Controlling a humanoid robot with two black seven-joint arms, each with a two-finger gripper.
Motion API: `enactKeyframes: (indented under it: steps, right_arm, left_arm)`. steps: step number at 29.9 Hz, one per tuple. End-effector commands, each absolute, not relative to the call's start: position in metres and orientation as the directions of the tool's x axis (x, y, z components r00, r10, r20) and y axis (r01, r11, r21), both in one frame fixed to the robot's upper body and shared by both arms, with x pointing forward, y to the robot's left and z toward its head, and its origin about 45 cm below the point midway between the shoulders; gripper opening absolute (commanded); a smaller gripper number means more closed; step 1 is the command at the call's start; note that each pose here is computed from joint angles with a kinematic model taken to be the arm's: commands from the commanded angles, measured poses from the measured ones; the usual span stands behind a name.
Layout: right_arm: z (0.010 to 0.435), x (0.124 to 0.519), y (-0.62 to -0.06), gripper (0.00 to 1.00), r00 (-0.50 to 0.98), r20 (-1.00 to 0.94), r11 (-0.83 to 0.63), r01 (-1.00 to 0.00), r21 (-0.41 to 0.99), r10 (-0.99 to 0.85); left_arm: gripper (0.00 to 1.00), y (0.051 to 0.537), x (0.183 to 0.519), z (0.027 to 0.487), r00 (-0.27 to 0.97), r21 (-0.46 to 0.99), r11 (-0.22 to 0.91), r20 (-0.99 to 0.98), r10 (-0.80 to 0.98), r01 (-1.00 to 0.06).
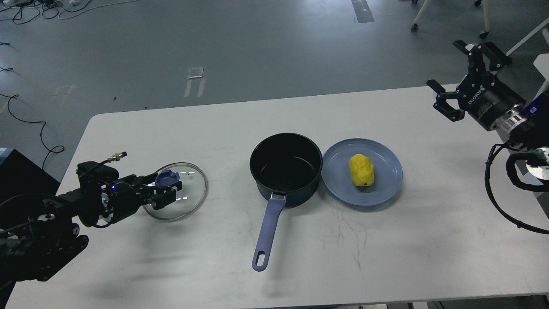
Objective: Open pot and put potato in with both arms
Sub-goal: 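Release the lid and raise the left gripper away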
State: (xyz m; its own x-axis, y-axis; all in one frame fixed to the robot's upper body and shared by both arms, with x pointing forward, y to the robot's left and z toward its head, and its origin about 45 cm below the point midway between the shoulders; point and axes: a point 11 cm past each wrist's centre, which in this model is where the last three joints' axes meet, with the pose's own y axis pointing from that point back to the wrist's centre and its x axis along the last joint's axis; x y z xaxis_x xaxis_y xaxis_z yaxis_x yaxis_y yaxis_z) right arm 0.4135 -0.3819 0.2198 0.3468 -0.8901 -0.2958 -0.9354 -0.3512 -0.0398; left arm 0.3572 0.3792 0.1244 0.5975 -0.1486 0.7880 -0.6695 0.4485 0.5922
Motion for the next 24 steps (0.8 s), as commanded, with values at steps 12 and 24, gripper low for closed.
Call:
enactKeyframes:
  steps: [12, 24]
  right_arm:
    - [0.280, 0.417, -0.388, 1.00, 0.462, -0.084, -0.458, -0.887, -0.060, -0.883]
    - [0.320, 0.433, -0.288, 1.00, 0.777, 0.533, -0.741, -0.567, 0.360, -0.335]
  left_arm:
    - [0.98, 0.344, 0.424, 0.284, 0.659, 0.299, 0.626, 0.578, 0.482, -0.720]
    - [0.98, 0.320, 0.432, 0.304, 0.671, 0.105, 0.673, 0.285, 0.685, -0.732]
